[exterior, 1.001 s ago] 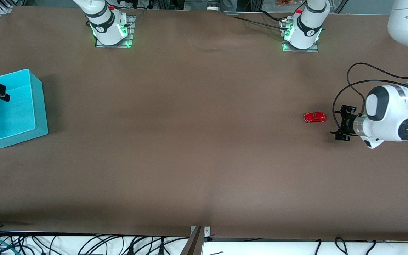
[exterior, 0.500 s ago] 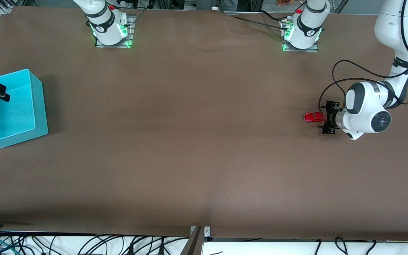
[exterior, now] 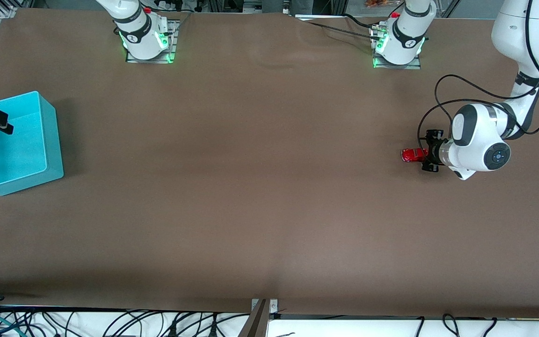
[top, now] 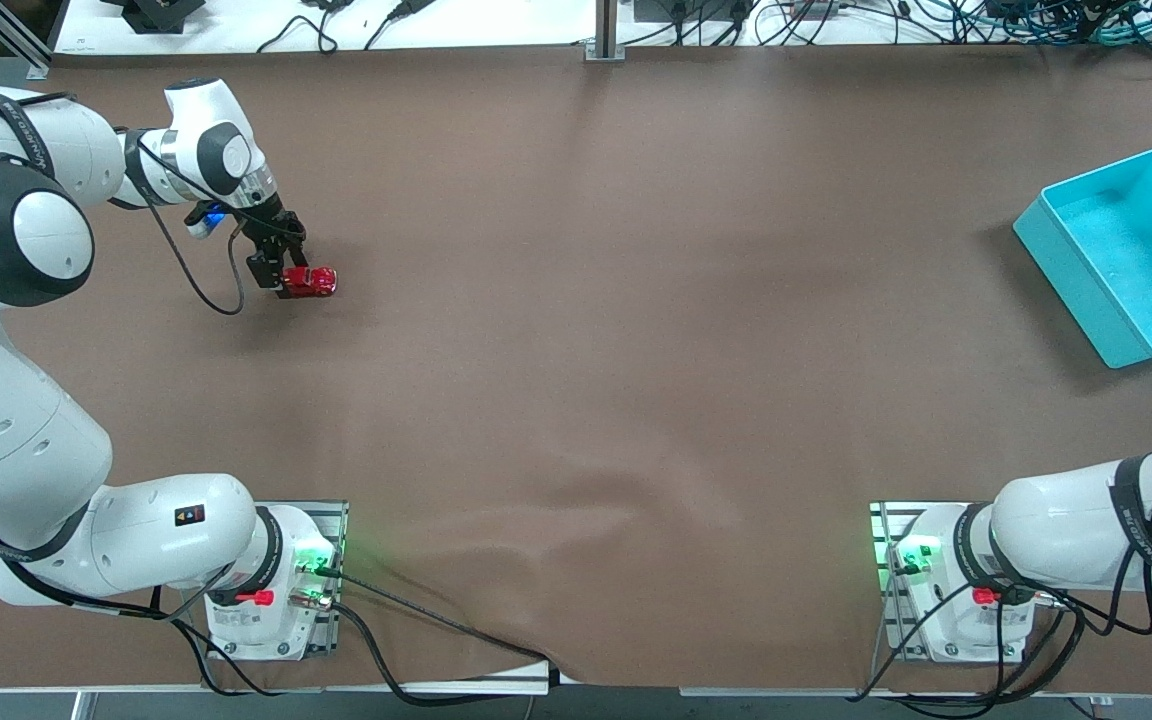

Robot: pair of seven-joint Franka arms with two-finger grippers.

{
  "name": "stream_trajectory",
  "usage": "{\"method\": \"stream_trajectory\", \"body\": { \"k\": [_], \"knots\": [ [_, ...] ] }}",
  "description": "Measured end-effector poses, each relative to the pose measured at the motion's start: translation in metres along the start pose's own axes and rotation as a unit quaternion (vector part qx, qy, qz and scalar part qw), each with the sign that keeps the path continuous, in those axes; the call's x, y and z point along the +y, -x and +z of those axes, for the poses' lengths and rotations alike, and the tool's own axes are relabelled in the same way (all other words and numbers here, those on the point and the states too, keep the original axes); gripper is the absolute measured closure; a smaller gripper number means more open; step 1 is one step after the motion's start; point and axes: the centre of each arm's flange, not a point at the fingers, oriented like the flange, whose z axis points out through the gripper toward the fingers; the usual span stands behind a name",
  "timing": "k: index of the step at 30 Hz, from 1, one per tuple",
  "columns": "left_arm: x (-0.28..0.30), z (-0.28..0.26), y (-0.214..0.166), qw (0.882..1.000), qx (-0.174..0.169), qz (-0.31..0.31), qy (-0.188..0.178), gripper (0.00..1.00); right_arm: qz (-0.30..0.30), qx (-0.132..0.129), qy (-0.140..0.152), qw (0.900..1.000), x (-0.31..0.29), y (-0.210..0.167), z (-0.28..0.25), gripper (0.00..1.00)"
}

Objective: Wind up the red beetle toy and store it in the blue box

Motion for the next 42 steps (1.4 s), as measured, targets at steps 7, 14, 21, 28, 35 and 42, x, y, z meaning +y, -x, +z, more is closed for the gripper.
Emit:
{"method": "stream_trajectory", "body": {
  "k": [7, 14, 21, 28, 35, 42],
  "knots": [
    [0.004, -0.007, 0.003, 1.0, 0.003, 0.003, 0.011, 0.55, 0.0, 0.0, 0.0, 1.0, 0.0, 0.0, 0.0, 0.0],
    [0.016, -0.027, 0.03, 1.0, 0.004, 0.003, 0.03, 0.55, 0.0, 0.0, 0.0, 1.0, 0.0, 0.0, 0.0, 0.0],
    [0.022, -0.044, 0.081, 0.999, 0.0, 0.011, 0.037, 0.55, 0.0, 0.0, 0.0, 1.0, 0.0, 0.0, 0.0, 0.0],
    [0.02, -0.04, 0.12, 0.999, 0.0, -0.003, 0.032, 0.55, 0.0, 0.0, 0.0, 1.0, 0.0, 0.0, 0.0, 0.0],
    [0.023, -0.023, 0.13, 1.0, 0.0, -0.009, 0.018, 0.55, -0.001, -0.001, 0.0, 1.0, -0.001, -0.001, 0.001, 0.0],
    [0.031, -0.013, 0.129, 1.0, -0.005, -0.011, 0.011, 0.55, -0.002, -0.006, -0.001, 1.0, -0.002, -0.004, 0.007, 0.0]
  ]
}}
